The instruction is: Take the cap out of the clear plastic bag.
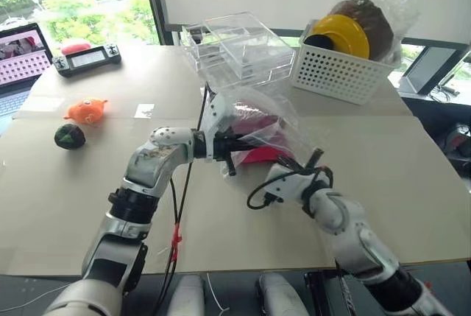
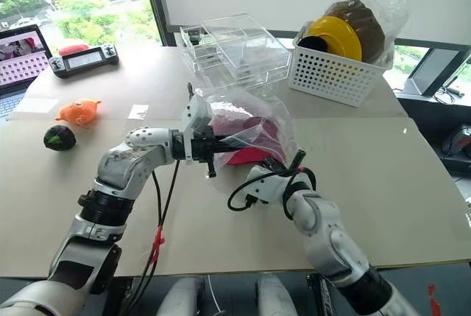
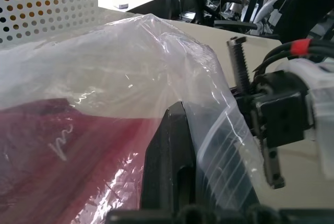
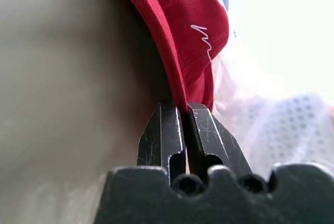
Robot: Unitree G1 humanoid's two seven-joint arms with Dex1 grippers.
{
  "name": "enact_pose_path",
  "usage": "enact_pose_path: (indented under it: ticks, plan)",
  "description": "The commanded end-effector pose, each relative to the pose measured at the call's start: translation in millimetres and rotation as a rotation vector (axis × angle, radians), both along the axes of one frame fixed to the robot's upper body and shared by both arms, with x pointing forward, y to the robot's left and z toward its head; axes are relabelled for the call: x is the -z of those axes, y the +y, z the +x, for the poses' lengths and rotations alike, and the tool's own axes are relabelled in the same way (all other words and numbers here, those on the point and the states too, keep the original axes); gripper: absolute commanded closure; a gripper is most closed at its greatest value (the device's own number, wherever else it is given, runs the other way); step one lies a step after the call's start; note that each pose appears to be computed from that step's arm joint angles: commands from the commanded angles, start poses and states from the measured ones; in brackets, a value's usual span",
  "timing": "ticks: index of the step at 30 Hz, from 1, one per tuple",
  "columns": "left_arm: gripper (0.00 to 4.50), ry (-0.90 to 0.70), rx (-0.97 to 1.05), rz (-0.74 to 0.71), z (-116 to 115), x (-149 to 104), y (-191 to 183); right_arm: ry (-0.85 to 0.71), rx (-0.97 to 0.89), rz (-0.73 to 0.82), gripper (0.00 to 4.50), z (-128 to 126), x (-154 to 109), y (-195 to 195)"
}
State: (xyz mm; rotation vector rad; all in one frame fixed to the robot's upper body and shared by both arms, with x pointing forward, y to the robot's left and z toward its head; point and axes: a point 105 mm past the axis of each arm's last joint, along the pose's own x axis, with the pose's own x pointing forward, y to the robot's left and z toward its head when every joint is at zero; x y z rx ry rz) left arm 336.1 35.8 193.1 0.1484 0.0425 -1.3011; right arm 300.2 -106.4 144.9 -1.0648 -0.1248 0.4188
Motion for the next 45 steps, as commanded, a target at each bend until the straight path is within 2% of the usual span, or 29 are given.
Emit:
enact_pose_path:
  ticks: [1, 4, 9, 14, 18, 26, 30, 34, 40, 42, 44, 45]
  plan:
    - [4.5, -0.047, 0.009, -0.004, -0.5, -7.5, 1.2, -0.011, -0.014, 0.155, 4.46, -9.9, -20.9, -1.5]
    - [4.5, -0.044, 0.012, 0.005, -0.9, -4.6, 1.8, 0.016, -0.057, 0.218, 4.46, -16.7, -21.5, 5.2]
    - [4.5, -0.041, 0.009, 0.056, -0.8, 11.5, 7.5, 0.053, -0.16, 0.347, 4.46, -40.4, -37.2, 13.2]
    - [4.5, -0.035, 0.013, 0.059, -1.9, 16.3, 9.4, 0.17, -0.207, 0.478, 4.46, -62.5, -50.8, -0.1]
    - [4.5, -0.028, 0.013, 0.057, -1.5, 17.7, 9.5, 0.34, -0.3, 0.536, 4.46, -86.0, -50.7, -17.4]
    - [4.5, -0.026, 0.011, 0.059, -0.4, 19.8, 10.1, 0.446, -0.427, 0.707, 4.46, -118.6, -79.0, -35.5]
    - [4.5, -0.026, 0.007, 0.065, -0.6, 22.7, 13.5, 0.269, -0.633, 0.993, 4.46, -137.6, -147.7, -55.2]
    - [4.5, -0.117, 0.09, 0.152, -17.6, 38.3, 24.2, 0.057, -0.66, 1.174, 4.46, -134.4, -196.1, -81.0]
    - [4.5, -0.249, 0.13, 0.253, -29.5, 56.9, 52.1, -0.082, -0.522, 1.233, 4.46, -114.2, -213.1, -104.8]
    - [4.5, -0.347, 0.137, 0.297, -30.3, 60.6, 61.8, -0.164, -0.374, 1.141, 4.46, -92.4, -212.4, -110.0]
    - [4.5, -0.418, 0.134, 0.302, -29.2, 59.2, 65.9, -0.216, -0.224, 0.965, 4.46, -69.9, -203.9, -107.2]
    - [4.5, -0.461, 0.141, 0.297, -29.6, 57.0, 66.2, -0.227, -0.162, 0.82, 4.46, -59.2, -195.0, -100.2]
